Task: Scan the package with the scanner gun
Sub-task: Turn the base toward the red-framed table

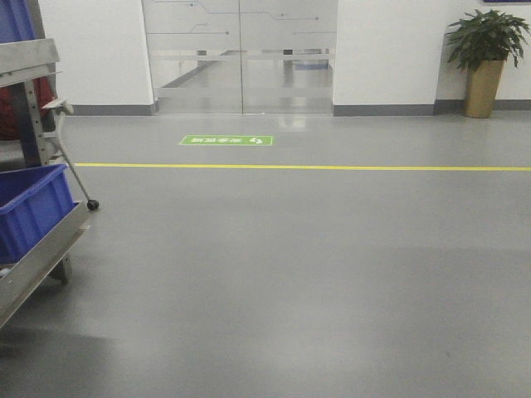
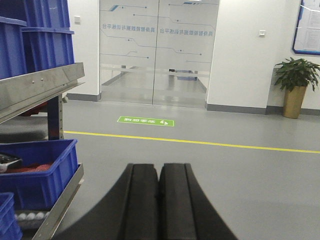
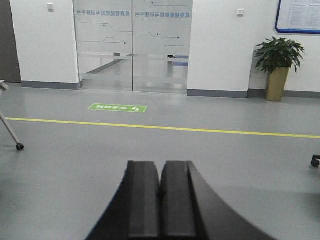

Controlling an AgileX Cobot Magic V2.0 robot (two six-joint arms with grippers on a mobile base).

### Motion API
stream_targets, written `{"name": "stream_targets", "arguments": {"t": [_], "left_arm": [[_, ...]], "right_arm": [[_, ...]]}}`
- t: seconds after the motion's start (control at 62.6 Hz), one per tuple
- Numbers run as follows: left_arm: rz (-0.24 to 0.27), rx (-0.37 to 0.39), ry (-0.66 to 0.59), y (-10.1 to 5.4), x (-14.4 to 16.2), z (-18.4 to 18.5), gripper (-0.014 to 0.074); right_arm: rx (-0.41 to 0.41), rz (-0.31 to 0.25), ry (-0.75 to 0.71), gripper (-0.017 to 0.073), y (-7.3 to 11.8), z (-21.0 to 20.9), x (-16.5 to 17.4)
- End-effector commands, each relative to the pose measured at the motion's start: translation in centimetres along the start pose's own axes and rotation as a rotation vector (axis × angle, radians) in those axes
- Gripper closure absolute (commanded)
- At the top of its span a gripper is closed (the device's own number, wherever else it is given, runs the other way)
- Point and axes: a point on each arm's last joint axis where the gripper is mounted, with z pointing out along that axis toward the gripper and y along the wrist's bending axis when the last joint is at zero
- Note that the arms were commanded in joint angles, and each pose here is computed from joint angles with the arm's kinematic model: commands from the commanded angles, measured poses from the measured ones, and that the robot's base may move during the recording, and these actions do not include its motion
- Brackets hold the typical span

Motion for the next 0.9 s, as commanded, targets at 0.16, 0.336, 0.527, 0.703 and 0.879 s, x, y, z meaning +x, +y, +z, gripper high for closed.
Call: {"name": "stream_targets", "arguments": {"t": [0.16,0.336,0.527,0.703,0.879], "left_arm": [[0.002,-0.003,-0.018,0.02,-0.19,-0.03,0.0685],[0.002,-0.003,-0.018,0.02,-0.19,-0.03,0.0685],[0.002,-0.003,-0.018,0.02,-0.19,-0.03,0.0685],[0.002,-0.003,-0.018,0.02,-0.19,-0.03,0.0685],[0.002,-0.003,-0.018,0.02,-0.19,-0.03,0.0685]], "right_arm": [[0.006,0.002,-0.018,0.0727,-0.04,-0.01,-0.15],[0.006,0.002,-0.018,0.0727,-0.04,-0.01,-0.15],[0.006,0.002,-0.018,0.0727,-0.04,-0.01,-0.15],[0.006,0.002,-0.018,0.0727,-0.04,-0.01,-0.15],[0.006,0.002,-0.018,0.0727,-0.04,-0.01,-0.15]]}}
